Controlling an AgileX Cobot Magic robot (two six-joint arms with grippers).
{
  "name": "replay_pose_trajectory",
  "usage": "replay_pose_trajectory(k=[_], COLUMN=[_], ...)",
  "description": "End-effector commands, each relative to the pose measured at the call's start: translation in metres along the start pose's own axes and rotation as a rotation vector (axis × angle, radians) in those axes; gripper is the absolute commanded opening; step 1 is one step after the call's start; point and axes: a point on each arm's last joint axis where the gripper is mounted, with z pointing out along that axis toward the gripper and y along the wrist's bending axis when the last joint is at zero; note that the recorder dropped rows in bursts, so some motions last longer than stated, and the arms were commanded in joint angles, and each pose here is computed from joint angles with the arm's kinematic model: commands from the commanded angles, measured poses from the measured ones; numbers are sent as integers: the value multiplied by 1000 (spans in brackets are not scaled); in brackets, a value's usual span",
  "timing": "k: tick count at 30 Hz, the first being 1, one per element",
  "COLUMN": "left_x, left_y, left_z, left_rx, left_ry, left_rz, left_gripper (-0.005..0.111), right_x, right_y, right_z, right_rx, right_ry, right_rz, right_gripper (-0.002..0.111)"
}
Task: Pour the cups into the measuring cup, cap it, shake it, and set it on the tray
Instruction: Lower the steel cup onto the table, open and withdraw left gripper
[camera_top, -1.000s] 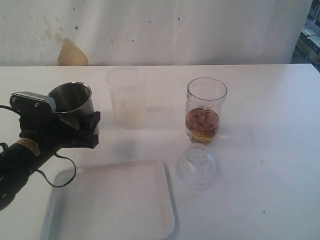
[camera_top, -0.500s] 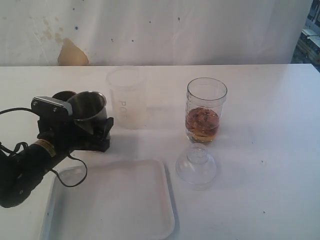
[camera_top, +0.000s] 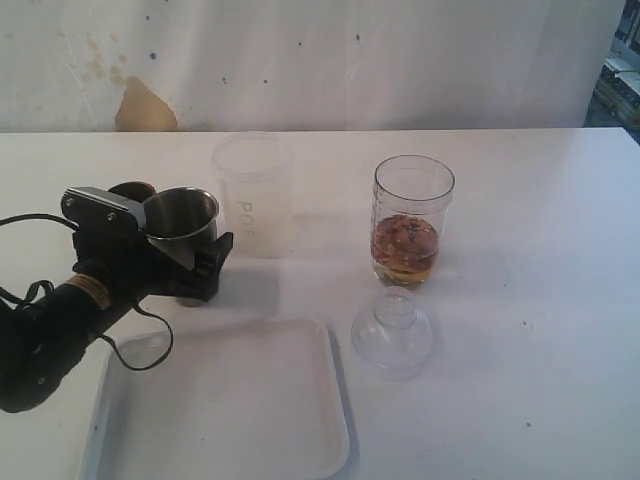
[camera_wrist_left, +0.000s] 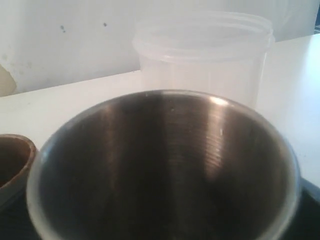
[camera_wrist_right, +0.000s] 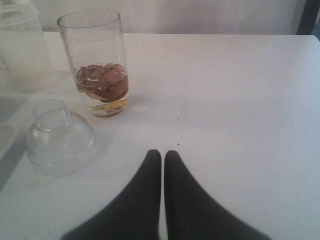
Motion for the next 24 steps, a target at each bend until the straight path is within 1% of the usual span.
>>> replay_pose_trajectory(k=[1, 14, 18, 22, 24], left_x=[-16, -40, -60, -91, -103], left_y=[2, 3, 3, 3, 3], left_z=[-2, -7, -12, -23, -29], left_rx=[-17, -24, -26, -29, -30], left_ry=[-59, -144, -209, -295, -312], left_rz=[4, 8, 11, 13, 15], left_gripper=[105, 105, 105, 105, 105], right_x=[0, 0, 0, 0, 0], right_y=[0, 0, 0, 0, 0], right_z=[0, 0, 0, 0, 0], right_rx=[4, 4, 4, 4, 4], right_ry=[-8, -8, -8, -8, -8], right_rz=[-10, -10, -10, -10, -10], right_gripper=[2, 2, 2, 2, 2])
